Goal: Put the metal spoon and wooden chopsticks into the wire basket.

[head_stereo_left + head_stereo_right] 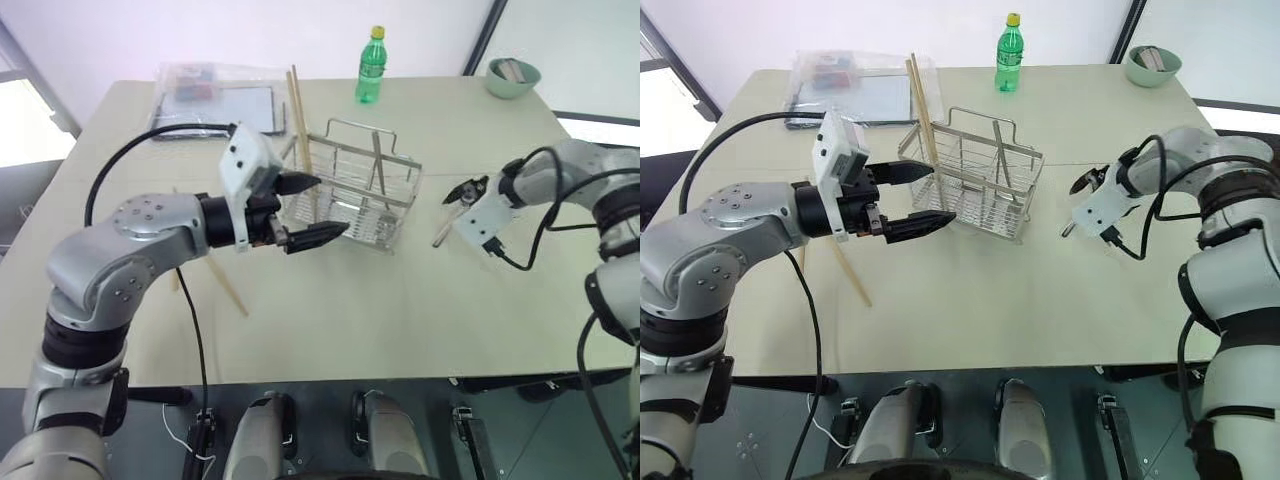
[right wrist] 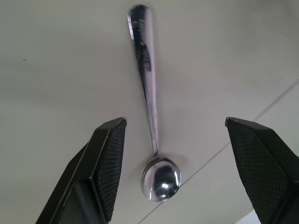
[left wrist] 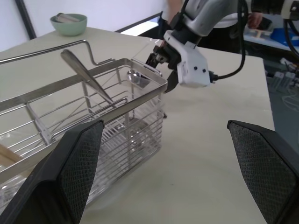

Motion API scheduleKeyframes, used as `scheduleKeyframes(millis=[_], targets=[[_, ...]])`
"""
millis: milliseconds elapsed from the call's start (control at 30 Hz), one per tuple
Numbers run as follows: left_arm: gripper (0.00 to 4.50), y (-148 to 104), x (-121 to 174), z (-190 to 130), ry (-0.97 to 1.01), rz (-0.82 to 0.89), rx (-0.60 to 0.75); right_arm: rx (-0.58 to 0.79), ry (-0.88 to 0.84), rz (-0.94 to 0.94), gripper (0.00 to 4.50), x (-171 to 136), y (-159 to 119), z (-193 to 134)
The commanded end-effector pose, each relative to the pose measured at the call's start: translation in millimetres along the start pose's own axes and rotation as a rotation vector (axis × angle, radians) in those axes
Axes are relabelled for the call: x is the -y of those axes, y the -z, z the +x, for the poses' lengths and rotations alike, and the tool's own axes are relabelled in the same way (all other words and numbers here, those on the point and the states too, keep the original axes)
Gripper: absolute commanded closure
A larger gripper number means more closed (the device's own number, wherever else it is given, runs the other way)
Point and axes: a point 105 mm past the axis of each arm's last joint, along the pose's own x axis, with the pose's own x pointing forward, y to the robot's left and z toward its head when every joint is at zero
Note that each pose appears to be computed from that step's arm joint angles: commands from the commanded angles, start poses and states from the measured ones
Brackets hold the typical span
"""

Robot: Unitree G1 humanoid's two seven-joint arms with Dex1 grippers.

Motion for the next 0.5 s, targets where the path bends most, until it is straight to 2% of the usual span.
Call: scheduleKeyframes(millis=[33,233,500], targets=[[0.06,-8.3,17.3,-3.3,0.086,0.039,-0.006,-0.067,-0.039,-0.103,1.02,2.1,7.8,0.4],[0.06,-14.5,12.4,-4.5,0.047,0.060,0.008,-0.140,-0.047,-0.166,1.02,9.5,12.9,9.9],[0.06,-20.3,13.3,-5.8,0.019,0.065,0.036,-0.274,-0.069,-0.107,1.02,16.5,29.9,10.1]])
